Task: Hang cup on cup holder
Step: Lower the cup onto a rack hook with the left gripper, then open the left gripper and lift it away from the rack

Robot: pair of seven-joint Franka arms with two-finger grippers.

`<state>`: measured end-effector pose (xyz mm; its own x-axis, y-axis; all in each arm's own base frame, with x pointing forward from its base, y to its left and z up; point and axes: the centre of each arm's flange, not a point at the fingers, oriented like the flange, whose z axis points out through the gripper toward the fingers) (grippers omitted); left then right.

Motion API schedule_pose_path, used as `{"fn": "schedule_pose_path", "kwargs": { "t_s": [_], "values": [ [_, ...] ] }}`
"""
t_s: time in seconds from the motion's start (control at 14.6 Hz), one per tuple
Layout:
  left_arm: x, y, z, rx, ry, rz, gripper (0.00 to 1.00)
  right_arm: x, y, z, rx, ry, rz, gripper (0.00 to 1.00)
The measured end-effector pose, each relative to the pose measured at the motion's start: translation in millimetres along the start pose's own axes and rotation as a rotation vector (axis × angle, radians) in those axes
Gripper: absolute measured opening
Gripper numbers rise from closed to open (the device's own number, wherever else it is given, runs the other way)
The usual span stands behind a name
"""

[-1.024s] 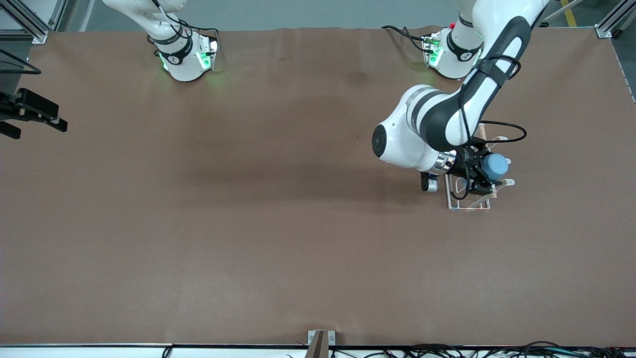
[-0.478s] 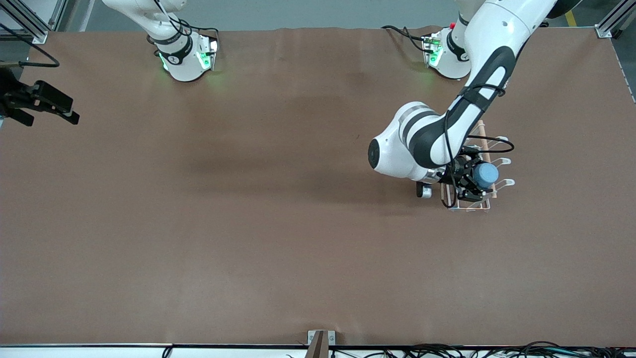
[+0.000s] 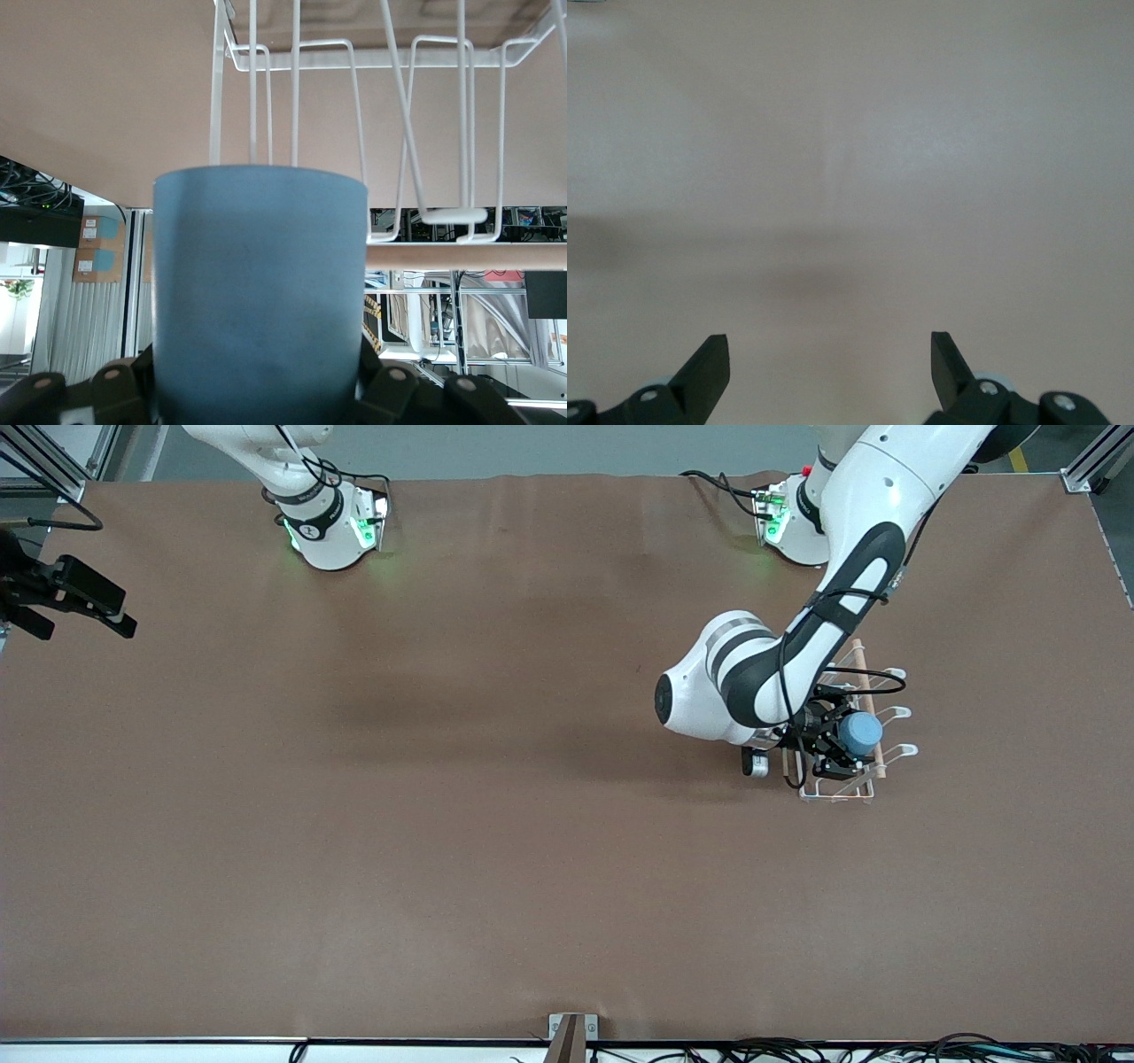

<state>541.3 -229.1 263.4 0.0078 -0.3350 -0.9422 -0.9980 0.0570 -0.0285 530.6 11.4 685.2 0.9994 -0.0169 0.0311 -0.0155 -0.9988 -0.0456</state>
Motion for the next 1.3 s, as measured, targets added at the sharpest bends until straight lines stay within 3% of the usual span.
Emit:
{"fn": "schedule_pose_path", "kwargs": {
  "t_s": [0.14, 0.34, 0.68, 0.82, 1.02, 1.3],
  "values": [
    [2.4, -1.2, 2.6, 0.011, -0.011, -0.009, 0.75, -0.6, 0.1, 0.5, 0.000, -0.006, 0.000, 1.00],
    [1.3, -3.0, 4.1, 0.016, -0.016, -0.050, 0.99, -2.6, -0.7, 2.1, 0.000, -0.024, -0.002, 1.00],
    [-11.7, -14.4, -4.0, 0.017, 0.007, -0.155, 1.00, 0.5, -2.4, -0.4, 0.000, 0.006, -0.004, 1.00],
    [-33.9, -28.4, -17.0, -0.021, 0.065, -0.273, 1.00, 2.3, -2.2, -1.7, 0.001, 0.022, -0.003, 1.00],
    [-82.4, -50.3, -47.6, -0.178, 0.246, -0.535, 1.00, 3.4, -1.8, -2.6, 0.001, 0.032, -0.002, 1.00],
    [-143.5, -78.5, -63.7, -0.522, 0.516, -0.931, 1.00, 3.4, -1.5, -2.5, 0.001, 0.032, -0.001, 1.00]
  ]
}}
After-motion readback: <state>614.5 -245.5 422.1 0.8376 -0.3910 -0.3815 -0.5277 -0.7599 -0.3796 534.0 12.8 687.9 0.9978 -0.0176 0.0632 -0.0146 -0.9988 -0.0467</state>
